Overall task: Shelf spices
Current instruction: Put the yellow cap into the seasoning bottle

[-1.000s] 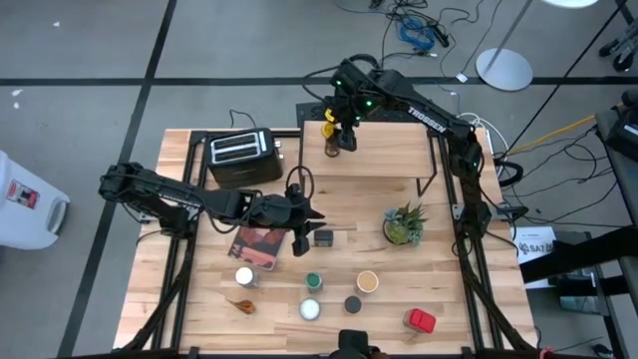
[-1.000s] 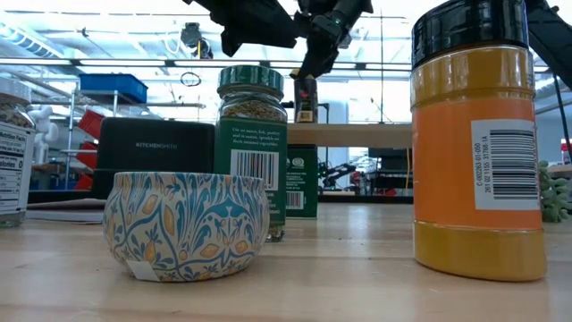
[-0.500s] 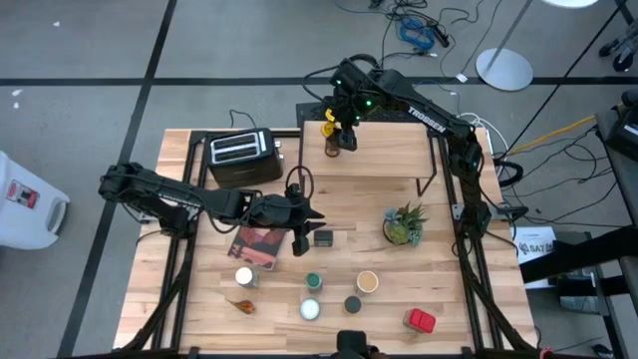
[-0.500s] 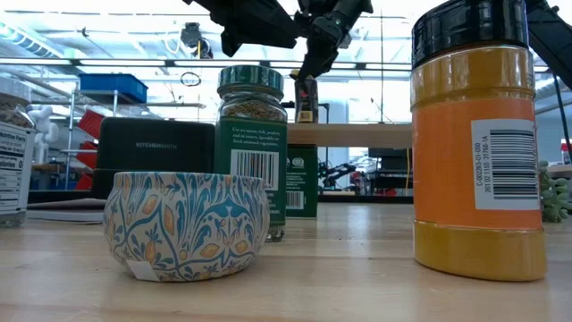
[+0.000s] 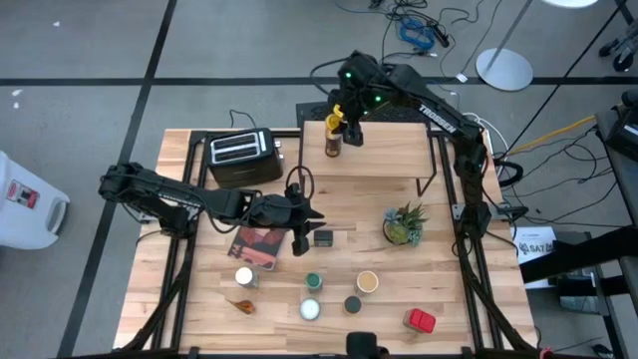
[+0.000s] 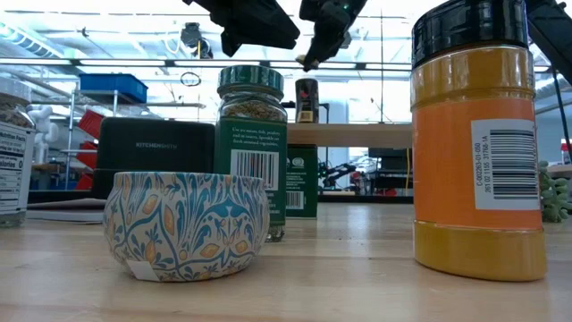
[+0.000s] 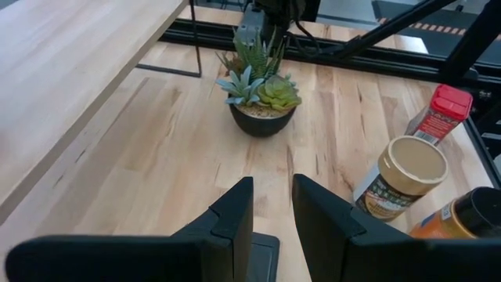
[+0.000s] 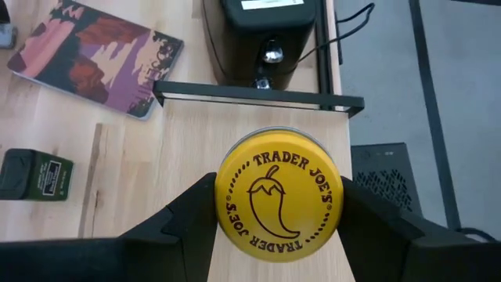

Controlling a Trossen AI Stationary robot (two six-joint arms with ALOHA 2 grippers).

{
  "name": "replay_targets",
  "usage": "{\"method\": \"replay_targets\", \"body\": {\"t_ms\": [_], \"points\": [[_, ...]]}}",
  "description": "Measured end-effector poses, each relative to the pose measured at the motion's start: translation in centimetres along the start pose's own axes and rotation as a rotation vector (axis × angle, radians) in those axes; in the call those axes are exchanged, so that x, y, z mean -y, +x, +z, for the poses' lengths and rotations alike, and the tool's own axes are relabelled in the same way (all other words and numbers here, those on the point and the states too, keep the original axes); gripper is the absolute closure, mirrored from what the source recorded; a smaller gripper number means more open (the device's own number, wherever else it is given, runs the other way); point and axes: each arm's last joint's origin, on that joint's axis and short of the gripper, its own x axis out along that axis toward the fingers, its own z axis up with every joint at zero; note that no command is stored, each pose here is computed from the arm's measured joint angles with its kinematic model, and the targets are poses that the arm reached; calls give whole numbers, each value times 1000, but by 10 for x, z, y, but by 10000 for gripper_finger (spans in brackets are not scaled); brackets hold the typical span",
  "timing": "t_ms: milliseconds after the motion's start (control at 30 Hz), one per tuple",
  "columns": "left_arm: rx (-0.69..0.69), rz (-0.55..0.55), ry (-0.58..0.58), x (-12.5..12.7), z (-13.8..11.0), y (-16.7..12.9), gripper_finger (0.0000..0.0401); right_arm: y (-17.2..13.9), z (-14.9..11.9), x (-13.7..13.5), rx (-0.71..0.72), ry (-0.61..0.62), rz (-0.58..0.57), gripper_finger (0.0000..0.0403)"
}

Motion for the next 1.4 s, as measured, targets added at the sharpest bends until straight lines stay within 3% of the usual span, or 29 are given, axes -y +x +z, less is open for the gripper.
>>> {"method": "replay_targets", "body": {"t_ms": [267,433,633,1000,1200,1400], "points": [[19,77,-16,-6,2,1,302,3,-1,0,-16,7,2,195],[49,195,-75,-19,5,2,302,-2,-2,-1,-21,22,4,195],[108,383,-119,-45,10,9,302,-13,-5,-13,-84,36,8,195],[121,631,-258,-104,3,32,302,-53,-5,-29,-56,52,-49,195],[102,682,-264,-125,-8,53,302,-55,-8,-31,-77,62,-38,195],[101,701,-188,-135,-12,68,302,-55,-9,-31,-82,61,-35,195]]}}
